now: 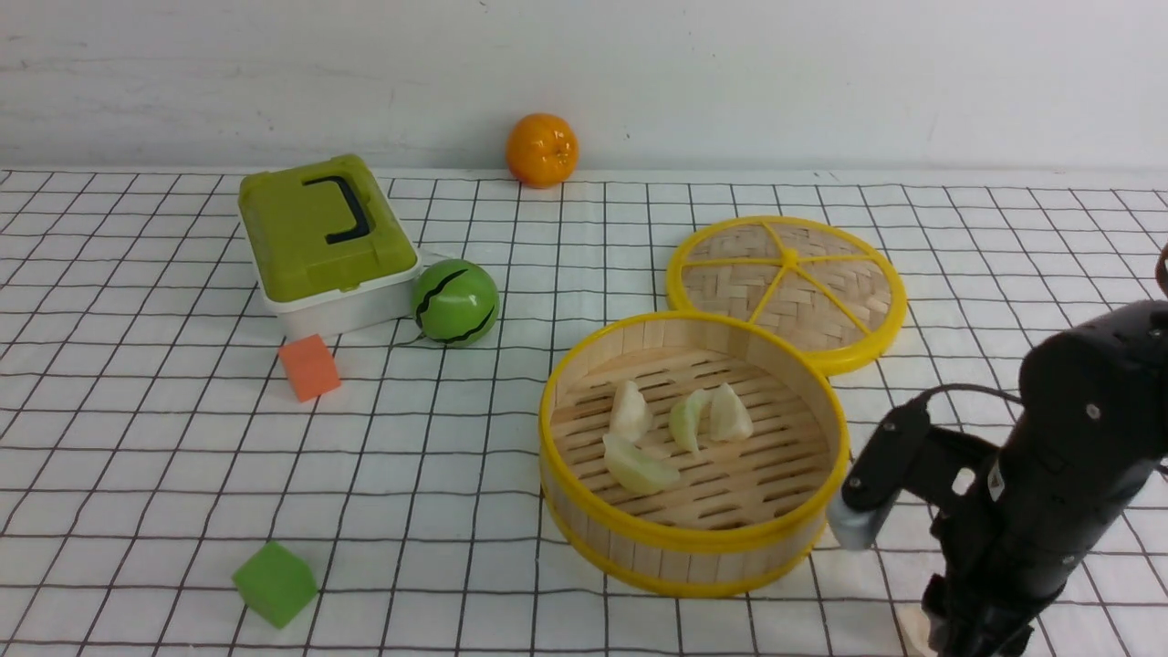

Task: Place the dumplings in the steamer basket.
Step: Use the right arm to grab a dumpling

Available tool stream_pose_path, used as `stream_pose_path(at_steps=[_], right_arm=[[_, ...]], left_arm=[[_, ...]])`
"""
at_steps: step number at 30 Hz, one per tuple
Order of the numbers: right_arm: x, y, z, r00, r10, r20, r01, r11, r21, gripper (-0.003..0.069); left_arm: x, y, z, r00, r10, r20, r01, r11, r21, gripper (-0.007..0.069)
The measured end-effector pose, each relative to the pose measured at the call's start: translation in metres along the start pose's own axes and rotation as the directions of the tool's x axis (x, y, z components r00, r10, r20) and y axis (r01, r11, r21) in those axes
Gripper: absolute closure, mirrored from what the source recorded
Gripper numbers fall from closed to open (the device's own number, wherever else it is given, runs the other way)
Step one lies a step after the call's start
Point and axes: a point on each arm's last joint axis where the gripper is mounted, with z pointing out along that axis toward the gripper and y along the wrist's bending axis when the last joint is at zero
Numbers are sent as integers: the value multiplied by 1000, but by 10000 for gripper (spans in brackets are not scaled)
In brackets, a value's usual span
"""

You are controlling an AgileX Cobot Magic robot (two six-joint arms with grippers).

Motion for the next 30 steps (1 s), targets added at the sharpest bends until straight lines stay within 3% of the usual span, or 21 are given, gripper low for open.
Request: stream_pose_path(at_steps=[7,16,26,30], right_arm=[[0,2,8,988,-134,75,132,991,27,308],[-4,1,9,984,-135,115,130,990,55,308],[-1,2,15,990,-122,72,121,993,17,312],[0,3,24,996,-83,42,84,996,-8,359]], left_arm=[[0,0,0,1000,5,3,-5,1000,-5,606],[-1,1,0,1000,9,7,-9,1000,-9,605],[-1,1,0,1000,10,8,-10,1000,-11,605],[-1,1,0,1000,10,8,-10,1000,-11,605]])
